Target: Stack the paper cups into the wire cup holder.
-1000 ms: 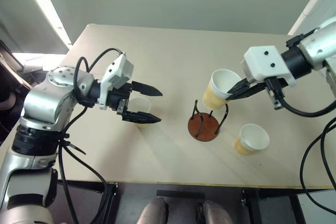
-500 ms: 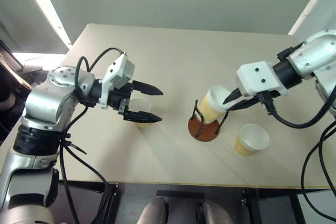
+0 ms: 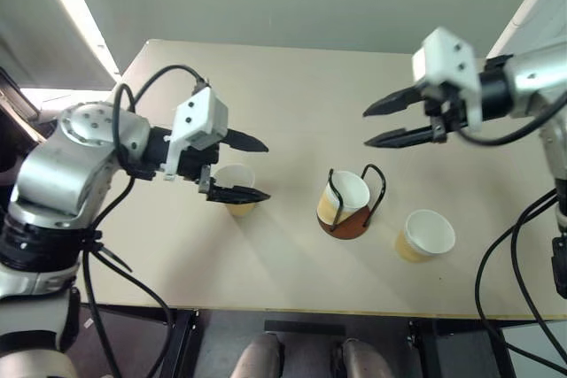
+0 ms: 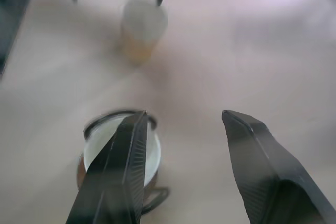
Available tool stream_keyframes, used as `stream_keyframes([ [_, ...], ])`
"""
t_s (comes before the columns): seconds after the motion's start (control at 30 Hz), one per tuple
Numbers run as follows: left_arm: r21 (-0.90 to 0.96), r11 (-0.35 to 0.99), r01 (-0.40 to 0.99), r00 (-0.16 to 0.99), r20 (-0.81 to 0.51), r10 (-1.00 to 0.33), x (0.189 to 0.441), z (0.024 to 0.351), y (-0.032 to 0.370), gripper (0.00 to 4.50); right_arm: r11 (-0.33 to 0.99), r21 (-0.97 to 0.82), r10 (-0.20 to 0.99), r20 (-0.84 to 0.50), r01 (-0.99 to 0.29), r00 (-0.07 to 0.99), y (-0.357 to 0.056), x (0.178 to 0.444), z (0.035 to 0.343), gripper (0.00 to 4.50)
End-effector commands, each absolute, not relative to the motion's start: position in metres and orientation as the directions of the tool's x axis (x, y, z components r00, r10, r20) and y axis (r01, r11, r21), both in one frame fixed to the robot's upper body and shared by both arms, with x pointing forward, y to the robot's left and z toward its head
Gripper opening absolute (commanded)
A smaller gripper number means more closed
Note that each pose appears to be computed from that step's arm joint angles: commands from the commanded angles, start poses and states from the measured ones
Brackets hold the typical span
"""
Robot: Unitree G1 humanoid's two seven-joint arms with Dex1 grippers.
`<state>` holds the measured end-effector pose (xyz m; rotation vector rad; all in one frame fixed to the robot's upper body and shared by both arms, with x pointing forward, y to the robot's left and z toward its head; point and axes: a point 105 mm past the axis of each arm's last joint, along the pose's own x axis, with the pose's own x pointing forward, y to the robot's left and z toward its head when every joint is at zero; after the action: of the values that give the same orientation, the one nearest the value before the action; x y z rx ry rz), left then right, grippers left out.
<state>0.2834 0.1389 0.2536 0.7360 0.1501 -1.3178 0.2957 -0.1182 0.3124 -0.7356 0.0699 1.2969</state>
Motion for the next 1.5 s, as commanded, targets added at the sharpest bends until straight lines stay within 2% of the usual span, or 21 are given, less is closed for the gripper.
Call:
stream_keyframes([
  [0.03, 0.519, -0.020, 0.855, 0.337, -0.583, -0.739, 0.279, 0.254, 0.141, 4.50, 0.101, -0.443, 0.868, -0.398, -0.891, 0.296, -0.123, 0.283, 0.323, 2.29],
  [0.17, 0.640, -0.097, 0.762, 0.486, -0.665, -0.567, 0.298, 0.244, 0.155, 4.50, 0.095, -0.403, 0.863, -0.423, -0.910, 0.277, -0.130, 0.275, 0.312, 2.29],
  [0.37, 0.629, -0.112, 0.770, 0.518, -0.717, -0.467, 0.304, 0.227, 0.167, 4.50, 0.055, -0.385, 0.881, -0.416, -0.921, 0.226, -0.129, 0.267, 0.309, 2.29],
  [0.63, 0.590, -0.119, 0.799, 0.495, -0.756, -0.428, 0.303, 0.212, 0.174, 4.50, 0.054, -0.364, 0.871, -0.437, -0.930, 0.222, -0.129, 0.268, 0.306, 2.29],
  [1.0, 0.502, -0.154, 0.851, 0.406, -0.816, -0.412, 0.303, 0.183, 0.176, 4.50, 0.039, -0.367, 0.874, -0.438, -0.929, 0.210, -0.122, 0.266, 0.307, 2.29],
  [1.1, 0.496, -0.183, 0.849, 0.402, -0.831, -0.386, 0.308, 0.174, 0.179, 3.88, 0.042, -0.366, 0.877, -0.432, -0.930, 0.210, -0.120, 0.267, 0.306, 2.34],
  [1.17, 0.496, -0.202, 0.845, 0.403, -0.837, -0.371, 0.314, 0.166, 0.182, 3.23, 0.060, -0.377, 0.866, -0.440, -0.924, 0.235, -0.123, 0.271, 0.302, 2.34],
  [1.27, 0.499, -0.222, 0.837, 0.399, -0.836, -0.377, 0.318, 0.163, 0.181, 2.08, 0.064, -0.377, 0.863, -0.445, -0.924, 0.241, -0.125, 0.271, 0.299, 2.34],
  [1.43, 0.502, -0.225, 0.835, 0.365, -0.811, -0.457, 0.318, 0.187, 0.169, 0.17, 0.069, -0.382, 0.864, -0.439, -0.921, 0.247, -0.130, 0.273, 0.298, 2.34],
  [1.5, 0.490, -0.227, 0.842, 0.330, -0.799, -0.503, 0.313, 0.198, 0.163, 0.03, 0.068, -0.395, 0.869, -0.428, -0.916, 0.249, -0.132, 0.274, 0.298, 2.34],
])
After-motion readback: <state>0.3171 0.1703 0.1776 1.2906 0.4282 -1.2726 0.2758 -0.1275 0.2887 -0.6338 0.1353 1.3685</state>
